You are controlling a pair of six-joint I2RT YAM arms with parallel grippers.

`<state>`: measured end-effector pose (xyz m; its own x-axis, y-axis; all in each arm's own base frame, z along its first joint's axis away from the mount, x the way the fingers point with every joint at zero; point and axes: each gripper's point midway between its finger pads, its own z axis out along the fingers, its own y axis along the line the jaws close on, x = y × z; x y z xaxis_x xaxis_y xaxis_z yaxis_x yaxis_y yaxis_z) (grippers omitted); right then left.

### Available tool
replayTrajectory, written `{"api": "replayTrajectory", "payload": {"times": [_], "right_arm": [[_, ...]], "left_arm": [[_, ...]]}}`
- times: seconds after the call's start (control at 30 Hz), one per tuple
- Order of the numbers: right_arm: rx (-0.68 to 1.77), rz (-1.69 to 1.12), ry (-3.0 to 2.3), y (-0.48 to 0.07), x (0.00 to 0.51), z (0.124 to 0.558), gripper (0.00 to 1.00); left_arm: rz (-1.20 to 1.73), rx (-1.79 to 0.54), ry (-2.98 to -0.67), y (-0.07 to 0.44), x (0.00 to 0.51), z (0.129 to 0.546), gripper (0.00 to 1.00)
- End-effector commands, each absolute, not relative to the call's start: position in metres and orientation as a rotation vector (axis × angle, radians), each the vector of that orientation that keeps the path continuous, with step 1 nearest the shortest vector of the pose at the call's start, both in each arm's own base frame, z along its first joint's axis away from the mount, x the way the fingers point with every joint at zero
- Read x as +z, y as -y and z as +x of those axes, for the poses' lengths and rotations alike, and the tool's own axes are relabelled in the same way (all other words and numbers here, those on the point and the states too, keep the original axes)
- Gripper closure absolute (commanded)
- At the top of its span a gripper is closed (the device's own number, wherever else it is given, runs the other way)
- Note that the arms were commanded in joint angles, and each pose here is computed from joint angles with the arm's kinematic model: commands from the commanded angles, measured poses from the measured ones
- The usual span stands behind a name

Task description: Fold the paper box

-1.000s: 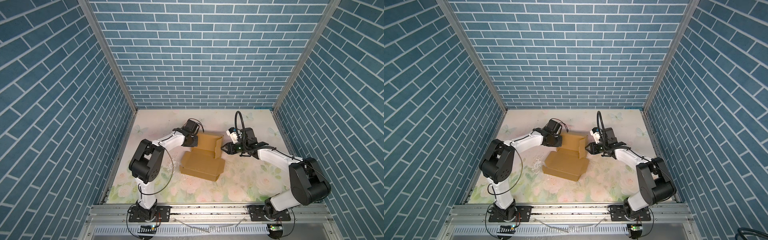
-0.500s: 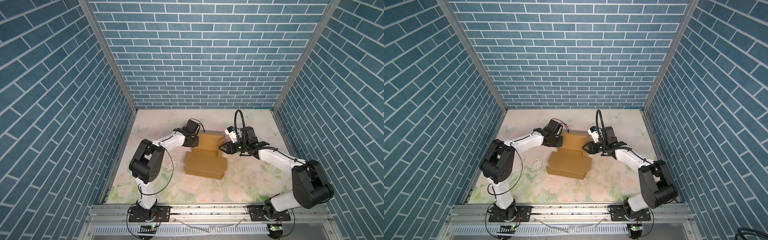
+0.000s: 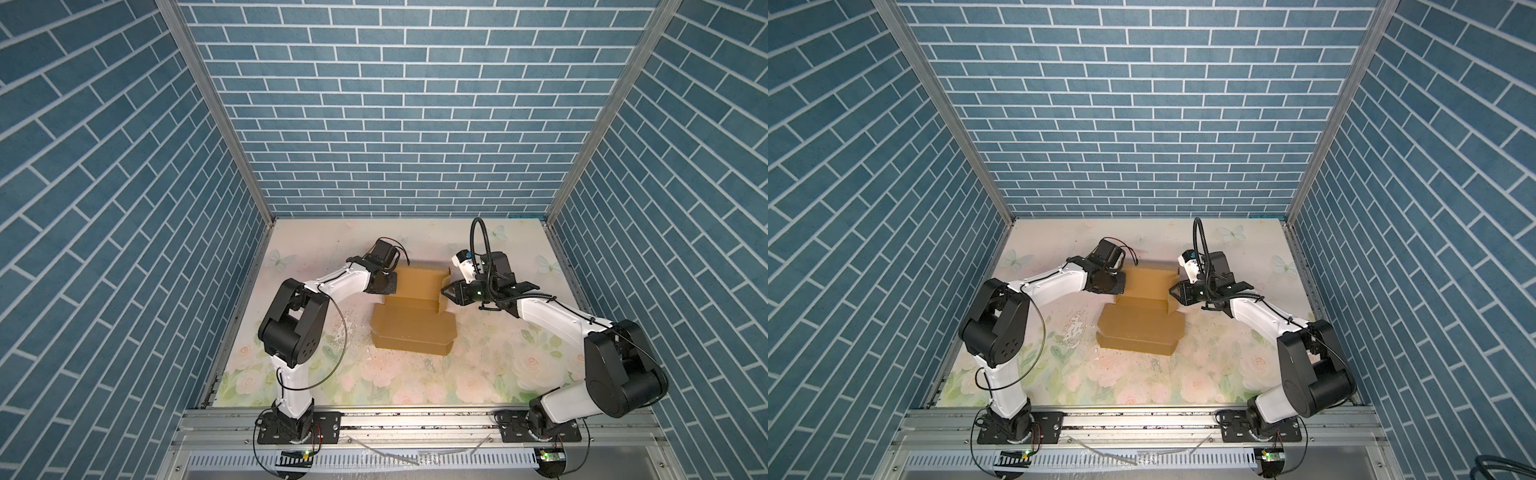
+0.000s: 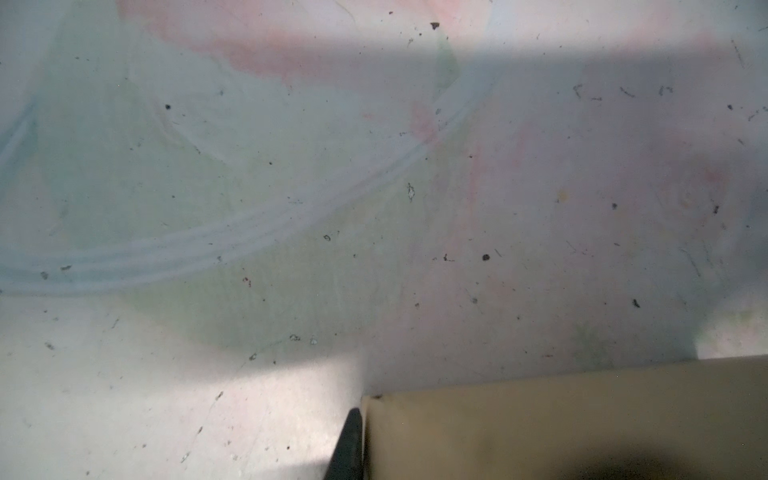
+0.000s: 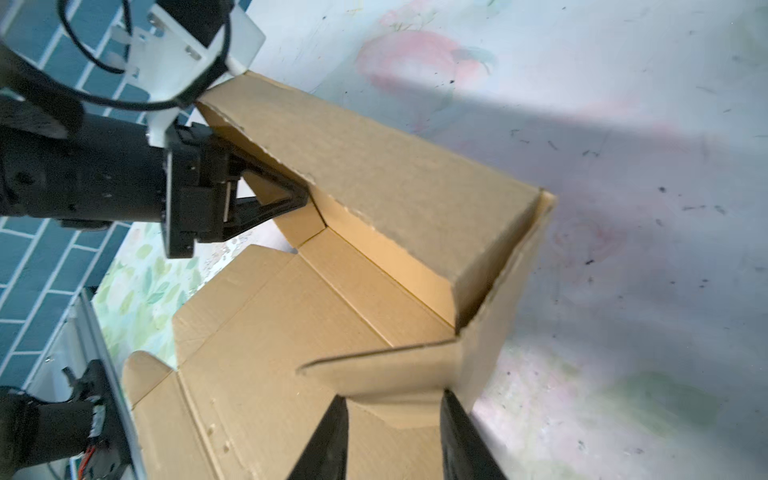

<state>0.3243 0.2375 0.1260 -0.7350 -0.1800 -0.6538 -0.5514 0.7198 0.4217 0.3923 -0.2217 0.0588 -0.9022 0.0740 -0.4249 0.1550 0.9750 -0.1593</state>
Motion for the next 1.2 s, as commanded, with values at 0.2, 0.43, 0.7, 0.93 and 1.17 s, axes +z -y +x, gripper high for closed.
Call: {"api": "replayTrajectory", "payload": {"times": [0.2,0.43,0.7,0.93,1.17], "right_arm": [[0.602,-0.451,-2.312,-0.221,0.132,0.36,0.64],[0.597,-0.439,-2.319,-0.228,0.129,0.368,0.65],[0.552,-0.417,-2.325,-0.242,0.129,0.372,0.71],[0.412,-0.271,-2.366,-0.237,0.124,0.38,0.81],[0.327,-0.192,-2.41,-0.24,0.115,0.387,0.84]], "left_arm": [[0.204,-0.224,-2.77,0.216,0.044,0.377,0.86],[0.206,-0.227,-2.77,0.216,0.044,0.377,0.86],[0.215,-0.234,-2.763,0.22,0.047,0.378,0.86],[0.222,-0.249,-2.763,0.229,0.045,0.373,0.86],[0.233,-0.26,-2.762,0.232,0.044,0.369,0.86]]}}
